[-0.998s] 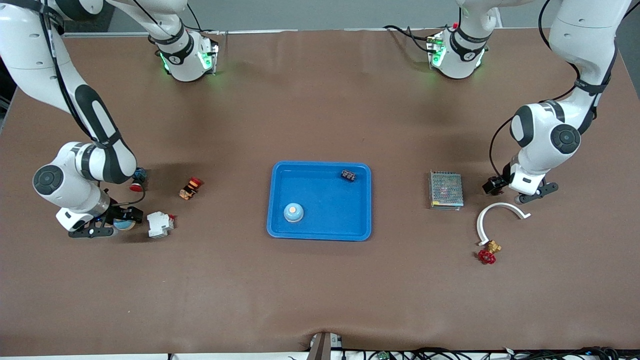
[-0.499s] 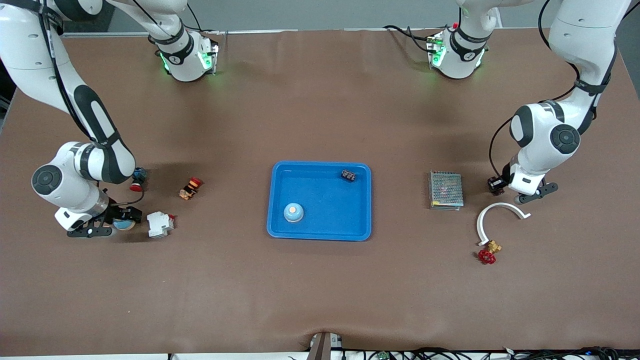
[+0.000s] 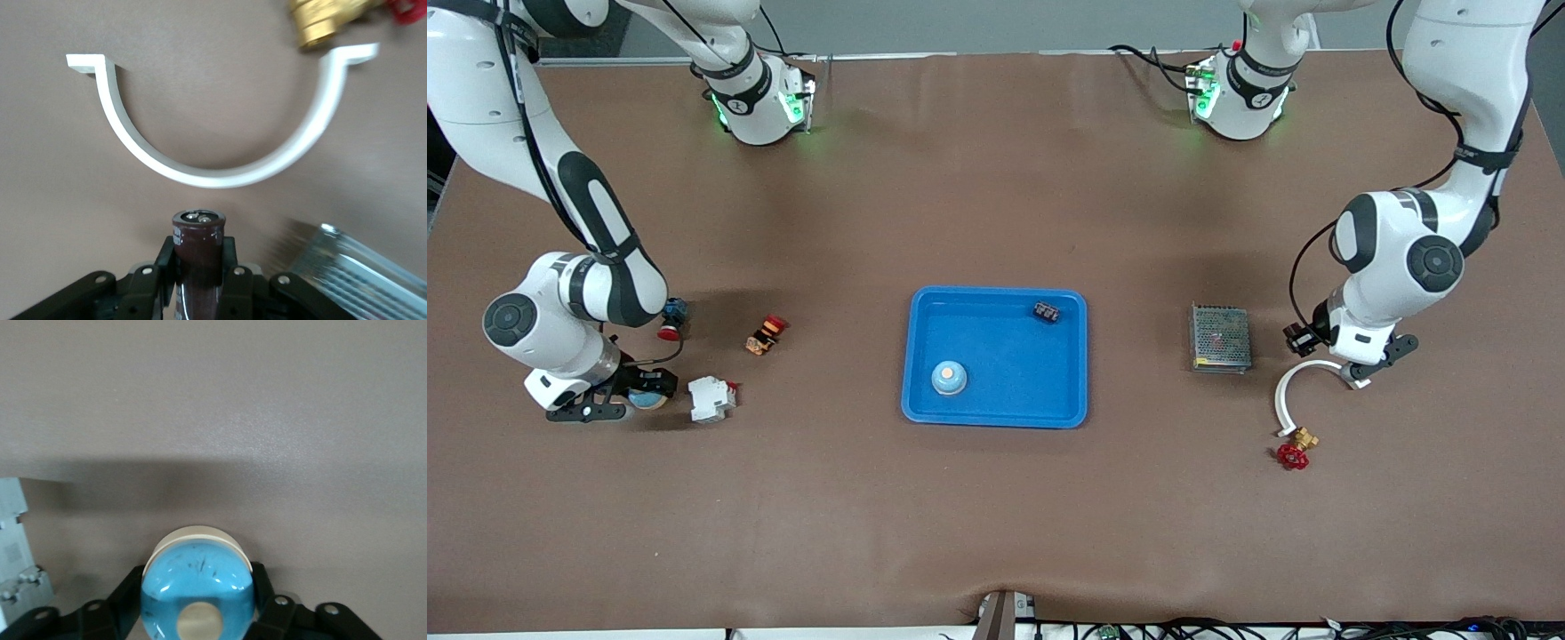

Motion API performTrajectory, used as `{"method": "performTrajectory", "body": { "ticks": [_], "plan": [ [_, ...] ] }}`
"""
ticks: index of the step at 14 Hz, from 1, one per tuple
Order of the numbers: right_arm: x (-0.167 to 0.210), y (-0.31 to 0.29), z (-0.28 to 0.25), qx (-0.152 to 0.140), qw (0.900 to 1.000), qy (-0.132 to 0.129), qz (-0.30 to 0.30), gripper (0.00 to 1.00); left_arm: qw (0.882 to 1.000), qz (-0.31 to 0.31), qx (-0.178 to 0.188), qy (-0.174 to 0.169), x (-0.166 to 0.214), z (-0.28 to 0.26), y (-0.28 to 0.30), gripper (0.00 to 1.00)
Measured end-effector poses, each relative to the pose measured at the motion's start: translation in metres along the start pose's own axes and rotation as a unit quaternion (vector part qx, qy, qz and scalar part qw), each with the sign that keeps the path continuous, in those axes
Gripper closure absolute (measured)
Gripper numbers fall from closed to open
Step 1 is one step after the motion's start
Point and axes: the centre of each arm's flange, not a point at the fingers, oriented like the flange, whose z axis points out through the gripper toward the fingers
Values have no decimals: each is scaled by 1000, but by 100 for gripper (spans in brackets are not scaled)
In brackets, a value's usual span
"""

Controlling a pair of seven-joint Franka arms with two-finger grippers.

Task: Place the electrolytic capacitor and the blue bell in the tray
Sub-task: 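Grasp the second bell with the right gripper while the left grasps the capacitor, then carry the bell into the tray with the right gripper while the left carries the capacitor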

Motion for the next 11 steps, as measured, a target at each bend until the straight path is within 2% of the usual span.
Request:
{"method": "performTrajectory", "body": {
  "ticks": [4,5,8,11],
  "plan": [
    [2,1,-2,0,1000,2,0,32,999,-37,10,-12,13,-82,56,70],
    [4,0,-3,1,1000,-4,0,32,999,-50,10,-10,12,-90,70,70],
    [23,-2,-28,10,999,-44,-4,32,996,-92,5,-2,-2,-98,127,70],
    [53,-4,-80,11,998,-55,-10,32,993,-120,-2,5,-32,-97,187,70]
  ]
}}
